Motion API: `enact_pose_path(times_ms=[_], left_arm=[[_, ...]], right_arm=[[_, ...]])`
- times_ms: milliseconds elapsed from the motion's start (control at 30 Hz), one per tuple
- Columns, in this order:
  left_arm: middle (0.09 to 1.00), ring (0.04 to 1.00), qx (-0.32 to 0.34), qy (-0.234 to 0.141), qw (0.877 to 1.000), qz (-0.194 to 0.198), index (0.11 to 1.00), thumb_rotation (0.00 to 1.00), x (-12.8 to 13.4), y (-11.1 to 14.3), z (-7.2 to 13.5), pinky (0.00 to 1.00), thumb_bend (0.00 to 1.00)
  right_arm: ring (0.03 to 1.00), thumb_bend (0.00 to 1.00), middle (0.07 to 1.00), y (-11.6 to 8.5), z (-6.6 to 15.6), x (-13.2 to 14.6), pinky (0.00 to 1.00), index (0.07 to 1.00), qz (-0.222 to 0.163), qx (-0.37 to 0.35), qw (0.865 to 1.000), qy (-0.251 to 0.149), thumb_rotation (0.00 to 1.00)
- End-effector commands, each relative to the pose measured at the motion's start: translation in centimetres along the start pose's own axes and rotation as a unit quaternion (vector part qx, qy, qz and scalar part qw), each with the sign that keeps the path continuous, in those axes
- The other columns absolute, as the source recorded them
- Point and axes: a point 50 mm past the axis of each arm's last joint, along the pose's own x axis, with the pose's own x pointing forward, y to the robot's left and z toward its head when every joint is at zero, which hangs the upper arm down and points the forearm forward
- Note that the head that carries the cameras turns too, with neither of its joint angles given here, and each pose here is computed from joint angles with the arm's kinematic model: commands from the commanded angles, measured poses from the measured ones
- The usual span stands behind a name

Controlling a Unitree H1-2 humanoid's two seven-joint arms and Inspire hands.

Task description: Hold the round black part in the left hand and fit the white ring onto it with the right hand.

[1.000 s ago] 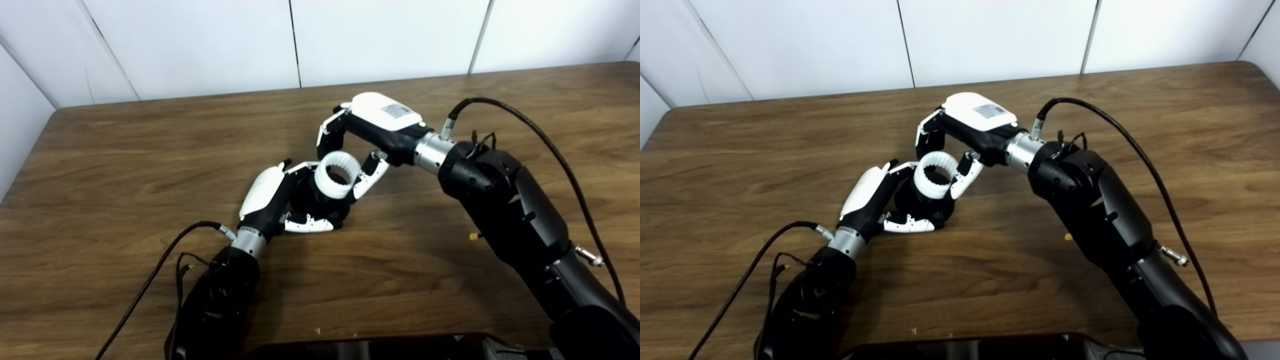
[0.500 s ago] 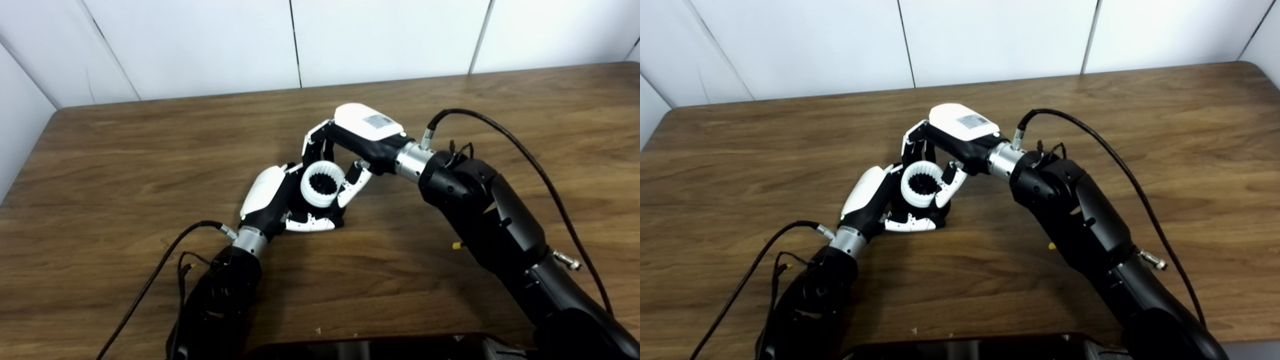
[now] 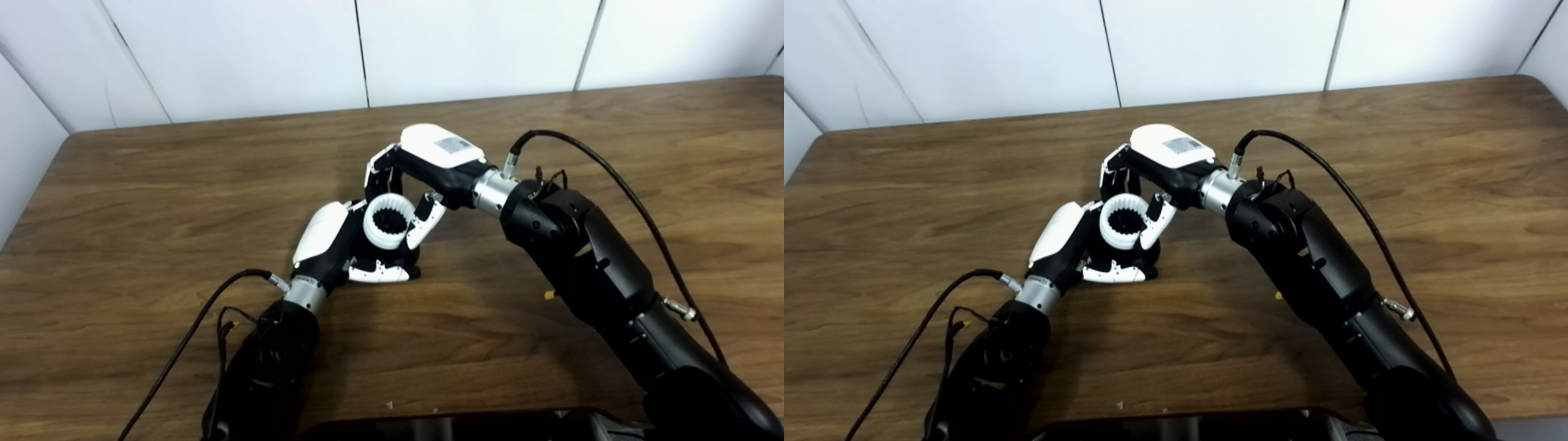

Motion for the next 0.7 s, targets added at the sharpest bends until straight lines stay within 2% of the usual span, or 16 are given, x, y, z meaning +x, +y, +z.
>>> enact_pose_path(times_ms=[0, 367, 533, 667], left_arm=[[0.785, 0.806, 0.011, -0.025, 1.000, -0.001, 0.794, 0.31, 0.9, 0.5, 1.3, 0.94, 0.98], [0.778, 0.795, 0.012, -0.024, 1.000, 0.001, 0.805, 0.32, 1.0, 1.0, 1.1, 0.94, 0.98], [0.787, 0.800, 0.016, -0.014, 1.000, 0.006, 0.813, 0.36, 1.0, 1.2, 0.8, 0.92, 1.00], [0.788, 0.816, 0.009, -0.003, 1.000, 0.011, 0.795, 0.33, 0.9, 1.6, 0.6, 0.94, 0.98]], right_arm=[[0.537, 0.53, 0.464, -0.9, 1.4, 1.2, 0.84, 0.519, -0.013, -0.013, 0.999, -0.027, 0.00], [0.523, 0.53, 0.466, -1.0, 1.1, 1.3, 0.85, 0.517, -0.011, -0.013, 1.000, -0.027, 0.00], [0.521, 0.53, 0.466, -1.0, 1.0, 1.3, 0.83, 0.517, -0.012, -0.014, 0.999, -0.028, 0.00], [0.517, 0.53, 0.462, -1.0, 1.0, 1.2, 0.83, 0.521, -0.011, -0.014, 0.999, -0.028, 0.00]])
